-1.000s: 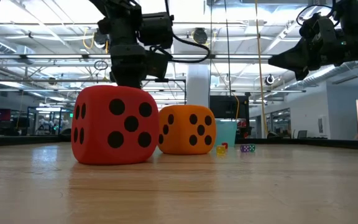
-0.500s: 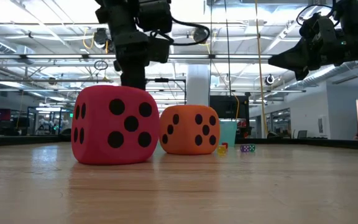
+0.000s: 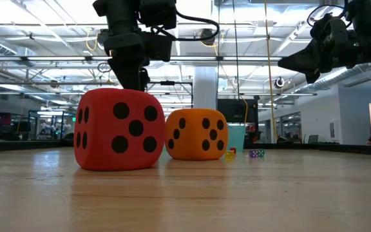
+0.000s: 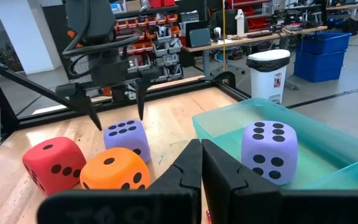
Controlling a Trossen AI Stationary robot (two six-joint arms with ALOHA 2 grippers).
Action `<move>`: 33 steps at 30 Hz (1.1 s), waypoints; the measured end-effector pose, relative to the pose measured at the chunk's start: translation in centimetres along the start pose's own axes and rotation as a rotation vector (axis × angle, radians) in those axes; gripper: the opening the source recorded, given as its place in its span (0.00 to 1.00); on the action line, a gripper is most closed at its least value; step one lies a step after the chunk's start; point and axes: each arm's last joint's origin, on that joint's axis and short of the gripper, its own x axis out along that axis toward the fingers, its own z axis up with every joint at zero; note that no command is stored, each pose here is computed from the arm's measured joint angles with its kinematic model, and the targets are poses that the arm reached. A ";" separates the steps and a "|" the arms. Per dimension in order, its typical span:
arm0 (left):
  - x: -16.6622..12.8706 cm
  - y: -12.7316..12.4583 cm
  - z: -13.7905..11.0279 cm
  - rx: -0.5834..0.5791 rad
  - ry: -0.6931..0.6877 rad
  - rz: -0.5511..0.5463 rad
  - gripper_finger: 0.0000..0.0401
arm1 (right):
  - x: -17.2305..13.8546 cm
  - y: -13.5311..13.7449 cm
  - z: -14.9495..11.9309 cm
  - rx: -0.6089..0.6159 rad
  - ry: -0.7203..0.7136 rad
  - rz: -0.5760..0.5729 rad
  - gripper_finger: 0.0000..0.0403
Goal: Pick & Place Dice
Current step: Put the big violet dice into the green bin
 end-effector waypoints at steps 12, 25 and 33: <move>0.0 0.0 -0.2 -0.010 0.018 0.010 0.99 | 0.0 0.0 0.0 0.011 0.000 -0.001 0.00; 1.4 -0.1 0.0 0.022 0.063 -0.008 0.99 | 0.0 0.0 0.0 0.011 0.001 0.000 0.00; 2.9 -0.1 0.1 0.027 0.102 -0.005 0.99 | 0.0 0.0 -0.1 0.018 0.002 0.000 0.00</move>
